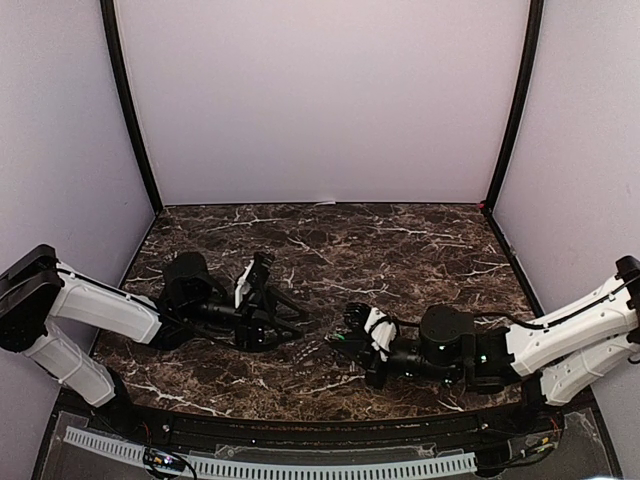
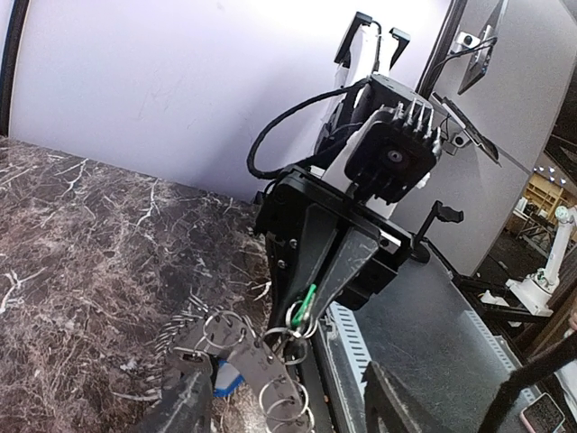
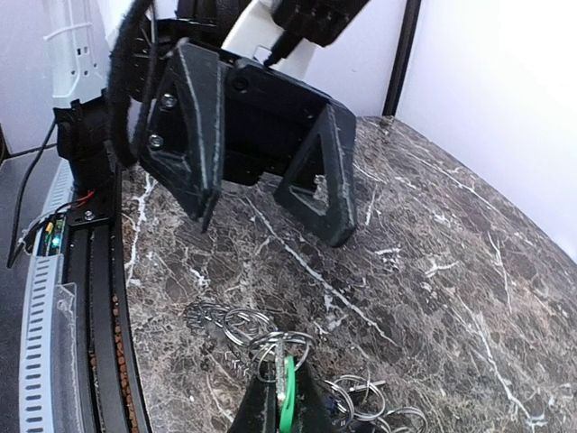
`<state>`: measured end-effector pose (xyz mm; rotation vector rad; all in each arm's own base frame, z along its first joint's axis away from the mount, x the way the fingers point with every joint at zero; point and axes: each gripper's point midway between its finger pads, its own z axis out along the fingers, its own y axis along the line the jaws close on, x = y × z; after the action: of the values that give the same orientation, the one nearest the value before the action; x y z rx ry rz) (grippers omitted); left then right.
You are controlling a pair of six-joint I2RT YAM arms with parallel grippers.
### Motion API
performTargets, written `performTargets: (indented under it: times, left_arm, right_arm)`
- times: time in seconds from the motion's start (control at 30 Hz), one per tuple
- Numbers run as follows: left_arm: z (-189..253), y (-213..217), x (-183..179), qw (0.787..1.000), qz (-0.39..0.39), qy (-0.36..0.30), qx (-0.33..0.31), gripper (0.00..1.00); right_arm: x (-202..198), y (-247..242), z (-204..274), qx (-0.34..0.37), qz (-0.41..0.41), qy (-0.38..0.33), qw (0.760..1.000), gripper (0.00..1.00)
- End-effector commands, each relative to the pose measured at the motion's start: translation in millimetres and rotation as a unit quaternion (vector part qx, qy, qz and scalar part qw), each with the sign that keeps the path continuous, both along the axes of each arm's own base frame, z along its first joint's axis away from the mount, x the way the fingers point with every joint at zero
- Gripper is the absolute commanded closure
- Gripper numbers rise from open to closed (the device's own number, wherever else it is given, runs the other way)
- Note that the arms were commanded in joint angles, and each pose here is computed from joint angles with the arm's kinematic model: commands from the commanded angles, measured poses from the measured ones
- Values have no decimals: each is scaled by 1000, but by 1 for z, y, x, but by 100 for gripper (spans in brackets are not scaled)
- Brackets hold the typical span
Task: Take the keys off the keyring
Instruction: Remove the hole in the key head from the split of the keyring.
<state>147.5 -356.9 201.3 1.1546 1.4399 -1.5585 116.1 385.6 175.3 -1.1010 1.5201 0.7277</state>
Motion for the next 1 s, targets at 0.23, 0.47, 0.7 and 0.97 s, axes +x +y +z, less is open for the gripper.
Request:
performTargets:
  times: [0.23, 0.47, 0.7, 0.97]
  left_arm:
    - [20, -3, -15, 998, -63, -17, -13, 39]
    - [26, -13, -27, 995, -97, -19, -23, 39]
    - [24, -21, -24, 995, -98, -18, -25, 39]
    - [30, -23, -41, 991, -128, -23, -39, 50]
  right_arm:
    - [-23, 0, 61, 90, 134, -5, 987, 100]
    - [-33, 3, 66, 89, 202, 30, 975, 100]
    - [-37, 6, 70, 91, 243, 45, 965, 100]
    - [-33, 10, 67, 90, 257, 61, 960, 100]
